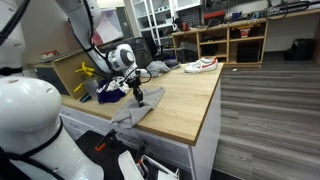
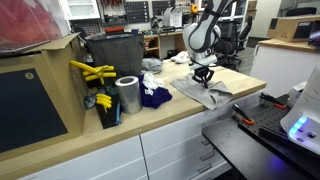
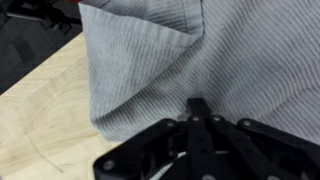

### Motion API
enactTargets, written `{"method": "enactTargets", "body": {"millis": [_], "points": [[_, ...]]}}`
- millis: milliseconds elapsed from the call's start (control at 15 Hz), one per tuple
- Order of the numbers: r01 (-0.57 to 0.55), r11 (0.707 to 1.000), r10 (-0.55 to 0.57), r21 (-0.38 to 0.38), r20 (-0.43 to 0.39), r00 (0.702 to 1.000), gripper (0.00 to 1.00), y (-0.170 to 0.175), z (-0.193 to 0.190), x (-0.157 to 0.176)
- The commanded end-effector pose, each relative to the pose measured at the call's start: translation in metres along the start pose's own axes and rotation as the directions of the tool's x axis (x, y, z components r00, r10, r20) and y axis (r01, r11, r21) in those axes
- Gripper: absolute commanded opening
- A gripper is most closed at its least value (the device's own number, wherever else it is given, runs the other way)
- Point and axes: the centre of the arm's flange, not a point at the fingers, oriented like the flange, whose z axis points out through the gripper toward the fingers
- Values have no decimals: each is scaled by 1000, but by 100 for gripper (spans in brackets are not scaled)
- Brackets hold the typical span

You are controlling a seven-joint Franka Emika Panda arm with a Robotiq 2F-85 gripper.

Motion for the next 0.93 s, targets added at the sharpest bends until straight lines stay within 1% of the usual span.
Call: {"method": "enactTargets", "body": {"millis": [0, 267, 600, 733, 867], "points": [[-53, 998, 54, 29, -36, 998, 0, -18, 11, 22], [-92, 995, 94, 43, -54, 994, 0, -22, 10, 47], [-142, 988, 146, 58, -85, 986, 0, -17, 3, 86], [-156, 986, 161, 66, -88, 983, 0, -13, -1, 95], [-160, 984, 166, 72, -77, 983, 0, -9, -3, 95]]}}
